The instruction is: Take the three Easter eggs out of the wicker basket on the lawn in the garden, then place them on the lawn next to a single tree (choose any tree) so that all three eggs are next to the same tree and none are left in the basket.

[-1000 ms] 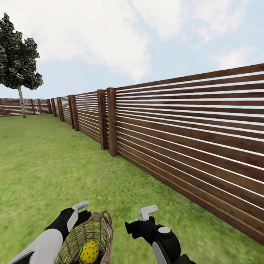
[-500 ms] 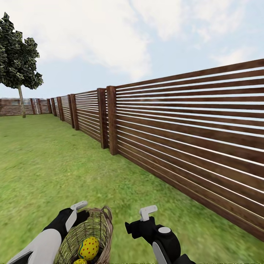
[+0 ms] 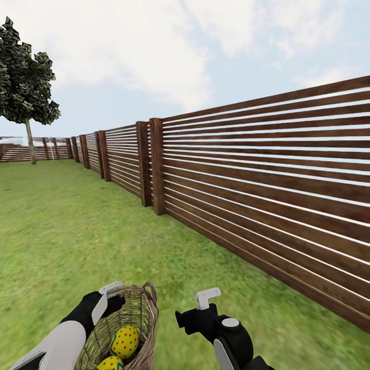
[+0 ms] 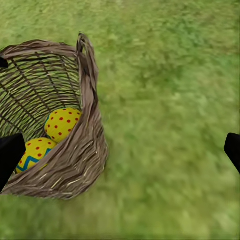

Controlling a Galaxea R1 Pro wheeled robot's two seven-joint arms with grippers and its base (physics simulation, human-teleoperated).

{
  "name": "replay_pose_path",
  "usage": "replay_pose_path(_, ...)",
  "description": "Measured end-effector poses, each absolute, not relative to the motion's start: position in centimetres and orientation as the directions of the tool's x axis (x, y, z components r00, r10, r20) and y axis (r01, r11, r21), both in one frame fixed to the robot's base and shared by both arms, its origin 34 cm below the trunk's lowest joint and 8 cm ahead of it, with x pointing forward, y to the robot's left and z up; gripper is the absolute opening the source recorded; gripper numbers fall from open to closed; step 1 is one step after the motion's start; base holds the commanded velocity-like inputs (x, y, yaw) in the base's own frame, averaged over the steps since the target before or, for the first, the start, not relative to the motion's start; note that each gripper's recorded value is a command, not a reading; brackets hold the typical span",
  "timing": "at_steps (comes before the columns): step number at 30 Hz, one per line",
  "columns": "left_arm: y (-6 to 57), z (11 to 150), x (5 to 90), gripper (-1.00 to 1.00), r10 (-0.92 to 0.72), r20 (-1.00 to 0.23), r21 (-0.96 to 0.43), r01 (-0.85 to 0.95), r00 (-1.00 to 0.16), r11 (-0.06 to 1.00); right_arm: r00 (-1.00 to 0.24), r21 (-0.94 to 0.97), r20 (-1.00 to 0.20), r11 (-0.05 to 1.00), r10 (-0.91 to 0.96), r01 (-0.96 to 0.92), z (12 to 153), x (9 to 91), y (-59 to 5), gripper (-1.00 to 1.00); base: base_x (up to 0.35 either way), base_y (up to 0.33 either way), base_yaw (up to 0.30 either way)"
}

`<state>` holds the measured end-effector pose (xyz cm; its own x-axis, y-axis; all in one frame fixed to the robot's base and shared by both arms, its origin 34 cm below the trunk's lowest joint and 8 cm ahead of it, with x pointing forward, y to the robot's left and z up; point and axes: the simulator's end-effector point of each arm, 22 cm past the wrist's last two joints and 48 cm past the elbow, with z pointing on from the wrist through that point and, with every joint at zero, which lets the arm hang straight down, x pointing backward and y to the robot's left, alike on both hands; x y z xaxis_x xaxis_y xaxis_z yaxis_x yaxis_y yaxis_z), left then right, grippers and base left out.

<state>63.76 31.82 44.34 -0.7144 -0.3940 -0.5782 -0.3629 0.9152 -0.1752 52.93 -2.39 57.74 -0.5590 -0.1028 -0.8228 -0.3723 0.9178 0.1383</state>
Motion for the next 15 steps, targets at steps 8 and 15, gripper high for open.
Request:
replay_pose_path(8,31.9,42.5,63.2,1.00,-0.394,-0.577,-0.172,-0.365,-0.715,0.915,-0.559,0.138,-0.823,0.918,-0.103,-0.372,55.9,52.4,-2.4,1.00,0.000,0.000,0.000)
replay_pose_path(15,32.5,40.8,62.5,1.00,-0.398,-0.577,-0.150,-0.386,-0.713,0.910,-0.569,0.138,-0.816,0.919,-0.106,-0.369,53.8,51.9,-2.5,1.00,0.000,0.000,0.000)
